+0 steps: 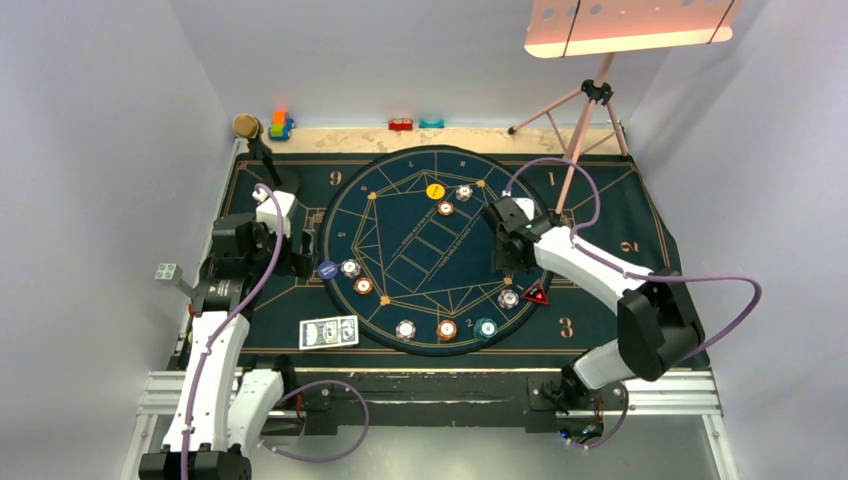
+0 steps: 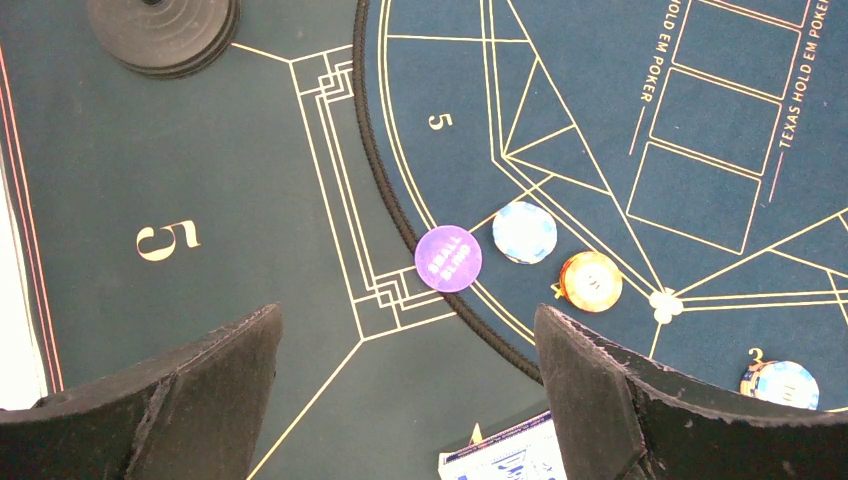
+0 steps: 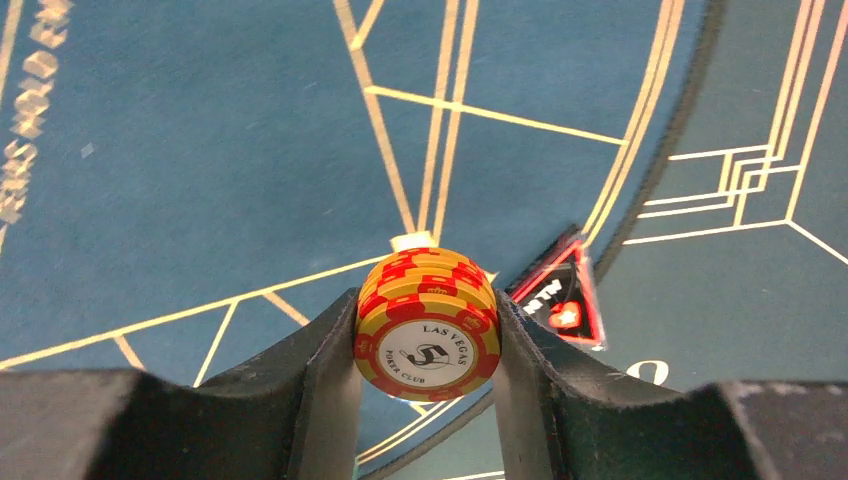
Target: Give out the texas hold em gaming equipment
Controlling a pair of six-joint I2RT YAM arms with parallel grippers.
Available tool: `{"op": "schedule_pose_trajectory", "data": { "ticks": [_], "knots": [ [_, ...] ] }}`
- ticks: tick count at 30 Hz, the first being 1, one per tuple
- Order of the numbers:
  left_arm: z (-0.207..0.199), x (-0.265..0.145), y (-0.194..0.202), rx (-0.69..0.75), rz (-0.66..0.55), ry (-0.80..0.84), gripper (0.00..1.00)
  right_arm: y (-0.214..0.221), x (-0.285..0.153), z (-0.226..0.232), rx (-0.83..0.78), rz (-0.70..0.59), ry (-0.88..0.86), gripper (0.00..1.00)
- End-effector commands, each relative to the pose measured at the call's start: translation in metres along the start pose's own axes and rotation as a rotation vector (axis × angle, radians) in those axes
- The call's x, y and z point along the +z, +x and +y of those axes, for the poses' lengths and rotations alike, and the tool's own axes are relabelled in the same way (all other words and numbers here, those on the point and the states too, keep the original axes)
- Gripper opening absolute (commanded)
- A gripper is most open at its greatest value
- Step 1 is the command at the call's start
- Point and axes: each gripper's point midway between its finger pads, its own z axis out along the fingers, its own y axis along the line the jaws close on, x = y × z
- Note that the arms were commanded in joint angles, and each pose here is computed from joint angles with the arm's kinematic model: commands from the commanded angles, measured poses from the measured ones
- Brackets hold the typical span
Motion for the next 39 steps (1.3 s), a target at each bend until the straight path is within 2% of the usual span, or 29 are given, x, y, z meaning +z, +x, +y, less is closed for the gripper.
{"op": "schedule_pose_trajectory", "data": {
  "ticks": [1, 14, 18, 20, 23, 26, 33, 39],
  "knots": [
    [0.001, -0.001, -0.008, 0.018, -0.037, 0.002, 1.00, -0.013, 0.016, -0.029, 0.098, -0.031, 0.084, 0.05],
    [0.001, -0.001, -0.008, 0.018, -0.037, 0.000, 1.00, -0.004, 0.054, -0.043, 0.163, 0.028, 0.138, 0.10],
    [0.002, -0.001, -0.008, 0.017, -0.036, -0.002, 1.00, -0.005, 0.056, -0.043, 0.167, 0.038, 0.142, 0.15],
    [0.002, -0.001, -0.008, 0.016, -0.035, -0.004, 1.00, -0.002, 0.057, -0.043, 0.164, 0.056, 0.147, 0.21],
    [0.002, 0.000, -0.008, 0.018, -0.036, -0.003, 1.00, 0.002, 0.057, -0.042, 0.163, 0.068, 0.137, 0.39],
    [0.002, 0.000, -0.008, 0.017, -0.035, -0.002, 1.00, 0.004, 0.056, -0.041, 0.164, 0.075, 0.126, 0.50],
    [0.002, -0.001, -0.009, 0.017, -0.037, -0.005, 1.00, -0.005, 0.047, -0.038, 0.165, 0.059, 0.109, 0.64],
    [0.002, -0.001, -0.008, 0.017, -0.036, -0.003, 1.00, -0.028, 0.021, -0.038, 0.180, -0.021, 0.075, 0.65]
  ]
}}
